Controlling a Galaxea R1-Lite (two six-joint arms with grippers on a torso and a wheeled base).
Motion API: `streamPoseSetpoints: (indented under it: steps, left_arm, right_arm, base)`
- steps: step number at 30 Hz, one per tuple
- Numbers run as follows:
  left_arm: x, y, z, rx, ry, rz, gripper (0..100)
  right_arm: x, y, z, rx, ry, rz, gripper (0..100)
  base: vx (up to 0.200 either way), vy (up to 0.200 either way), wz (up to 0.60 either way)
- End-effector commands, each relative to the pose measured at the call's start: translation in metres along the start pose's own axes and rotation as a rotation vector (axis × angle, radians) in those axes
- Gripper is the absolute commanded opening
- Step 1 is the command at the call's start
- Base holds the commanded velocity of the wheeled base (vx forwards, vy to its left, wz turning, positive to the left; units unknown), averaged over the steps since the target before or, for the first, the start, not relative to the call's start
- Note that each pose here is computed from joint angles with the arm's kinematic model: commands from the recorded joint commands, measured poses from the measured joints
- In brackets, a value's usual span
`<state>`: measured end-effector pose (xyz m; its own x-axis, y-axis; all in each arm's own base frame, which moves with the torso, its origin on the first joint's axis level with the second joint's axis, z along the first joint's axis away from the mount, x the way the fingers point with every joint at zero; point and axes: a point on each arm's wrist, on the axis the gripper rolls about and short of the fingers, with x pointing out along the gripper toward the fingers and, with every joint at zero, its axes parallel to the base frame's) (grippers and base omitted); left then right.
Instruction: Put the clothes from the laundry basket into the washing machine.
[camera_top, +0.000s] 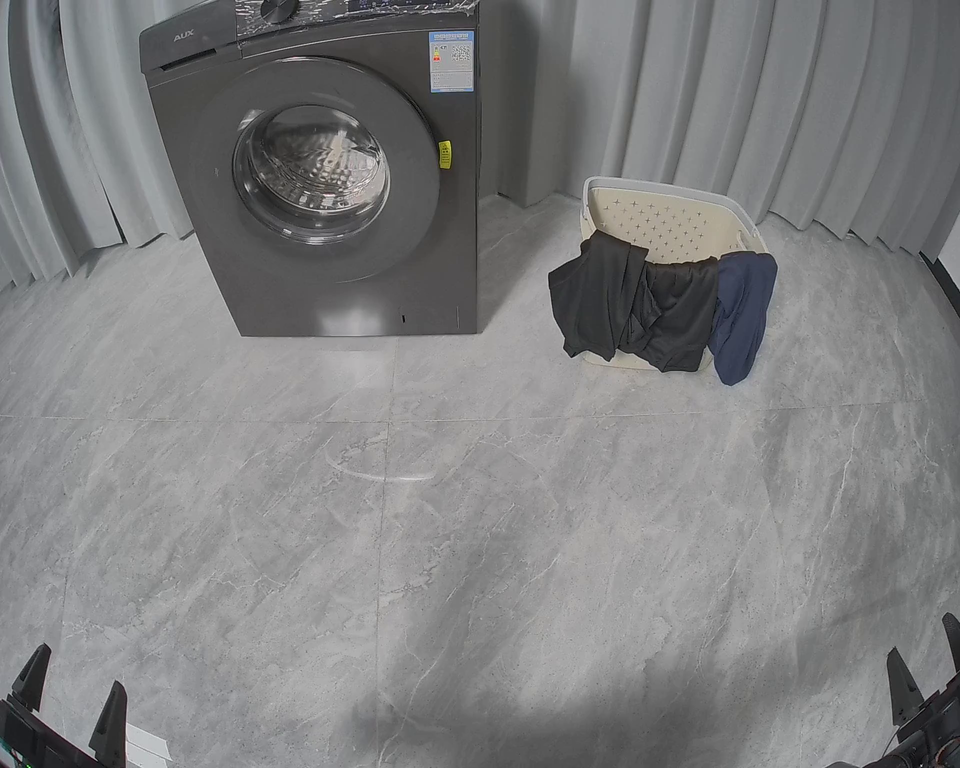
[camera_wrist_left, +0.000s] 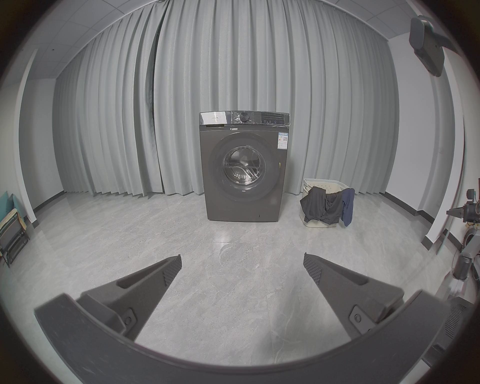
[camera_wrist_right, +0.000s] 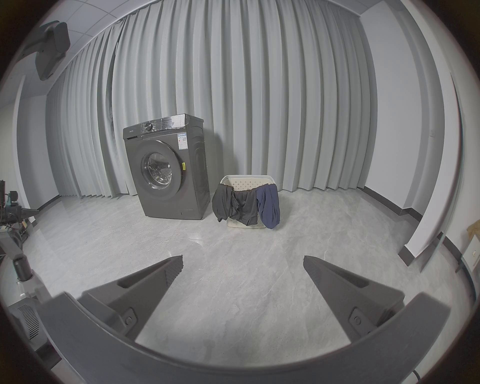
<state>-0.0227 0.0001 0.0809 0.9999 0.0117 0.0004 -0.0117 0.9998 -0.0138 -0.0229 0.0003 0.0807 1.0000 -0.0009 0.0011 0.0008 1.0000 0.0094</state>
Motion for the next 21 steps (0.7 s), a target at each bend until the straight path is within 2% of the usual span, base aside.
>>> streamPoseSetpoints:
  steps: [1, 14, 21]
  left_arm:
    - [0.0003, 0.0001, -0.0051, -0.001, 0.003, 0.002, 100]
    - [0.0003, 0.0001, -0.0051, -0.005, 0.003, 0.004, 100]
    - [0.0003, 0.0001, -0.0051, -0.006, 0.003, 0.004, 100]
  right_arm:
    - [0.0010, 0.0000, -0.0049, 0.000, 0.013, -0.001, 100]
    - [0.0010, 0.0000, -0.0051, 0.000, 0.015, -0.001, 100]
    - [0.0010, 0.0000, -0.0051, 0.000, 0.015, -0.001, 100]
  base:
    - [0.000, 0.000, 0.00]
    - [0.000, 0.000, 0.00]
    - [0.200, 0.000, 0.00]
